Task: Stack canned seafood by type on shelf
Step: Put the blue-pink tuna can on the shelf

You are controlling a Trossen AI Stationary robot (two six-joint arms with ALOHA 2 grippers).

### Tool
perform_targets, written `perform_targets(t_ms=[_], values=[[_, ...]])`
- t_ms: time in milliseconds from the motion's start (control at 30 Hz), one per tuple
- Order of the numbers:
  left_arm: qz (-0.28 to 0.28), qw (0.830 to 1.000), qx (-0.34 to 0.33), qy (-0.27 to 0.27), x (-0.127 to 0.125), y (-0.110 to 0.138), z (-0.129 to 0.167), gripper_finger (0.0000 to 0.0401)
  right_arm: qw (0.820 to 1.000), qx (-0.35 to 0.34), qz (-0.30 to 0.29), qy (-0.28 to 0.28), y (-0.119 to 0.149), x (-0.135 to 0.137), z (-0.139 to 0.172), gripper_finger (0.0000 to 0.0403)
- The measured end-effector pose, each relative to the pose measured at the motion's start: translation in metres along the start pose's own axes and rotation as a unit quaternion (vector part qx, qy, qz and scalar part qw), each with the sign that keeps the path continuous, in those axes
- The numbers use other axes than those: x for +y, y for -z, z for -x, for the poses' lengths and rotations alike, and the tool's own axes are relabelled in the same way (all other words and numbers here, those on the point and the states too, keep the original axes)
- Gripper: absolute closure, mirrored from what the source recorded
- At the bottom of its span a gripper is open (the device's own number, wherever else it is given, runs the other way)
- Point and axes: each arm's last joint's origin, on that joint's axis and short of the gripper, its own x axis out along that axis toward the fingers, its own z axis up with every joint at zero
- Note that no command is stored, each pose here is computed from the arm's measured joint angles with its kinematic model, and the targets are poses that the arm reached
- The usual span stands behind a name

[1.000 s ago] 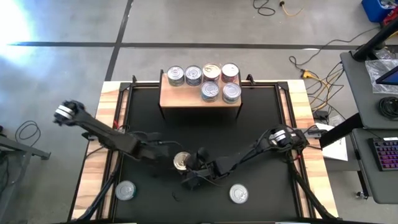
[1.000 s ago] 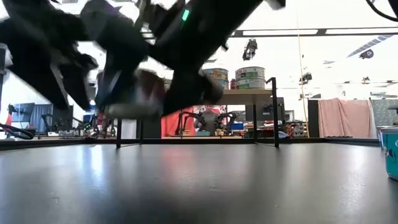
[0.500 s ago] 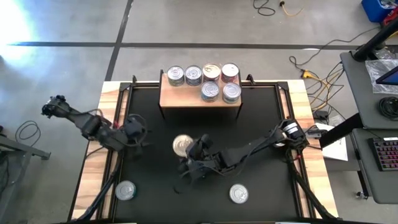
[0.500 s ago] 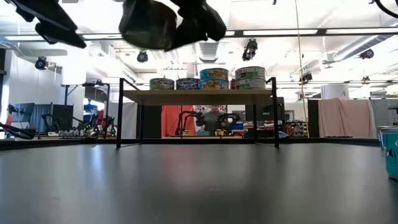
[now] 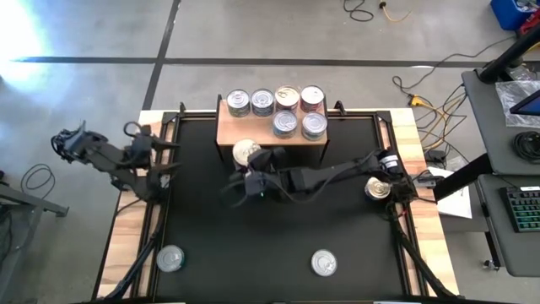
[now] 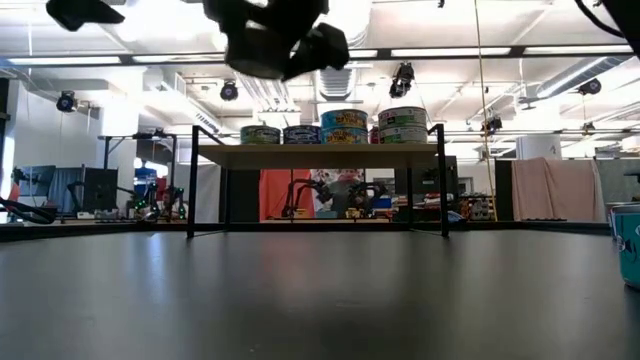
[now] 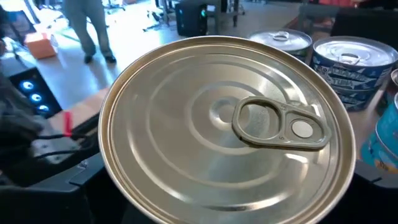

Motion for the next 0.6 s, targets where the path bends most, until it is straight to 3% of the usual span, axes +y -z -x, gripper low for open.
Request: perform_targets(t_ms=[267,400,600], values=[[0.001,1.000,-0.017,0.008,0.017,-0.014,0.024,0.0130,1.000,0.000,-0.006,0.013,-0.014,-0.021,-0.033,0.0037],[0.031,0.997,-0.029,0.067,0.013,-0.020,0.026,0.0130,0.999,-0.019,-0.015,-0.024,-0.024,-0.023,-0.049,0.0037],[0.029,0.985,-0.043,0.167,-0.002,-0.021,0.017,0.0139,0.999,-0.028,-0.012,-0.017,-0.028,-0.015,-0.069,0.0036]])
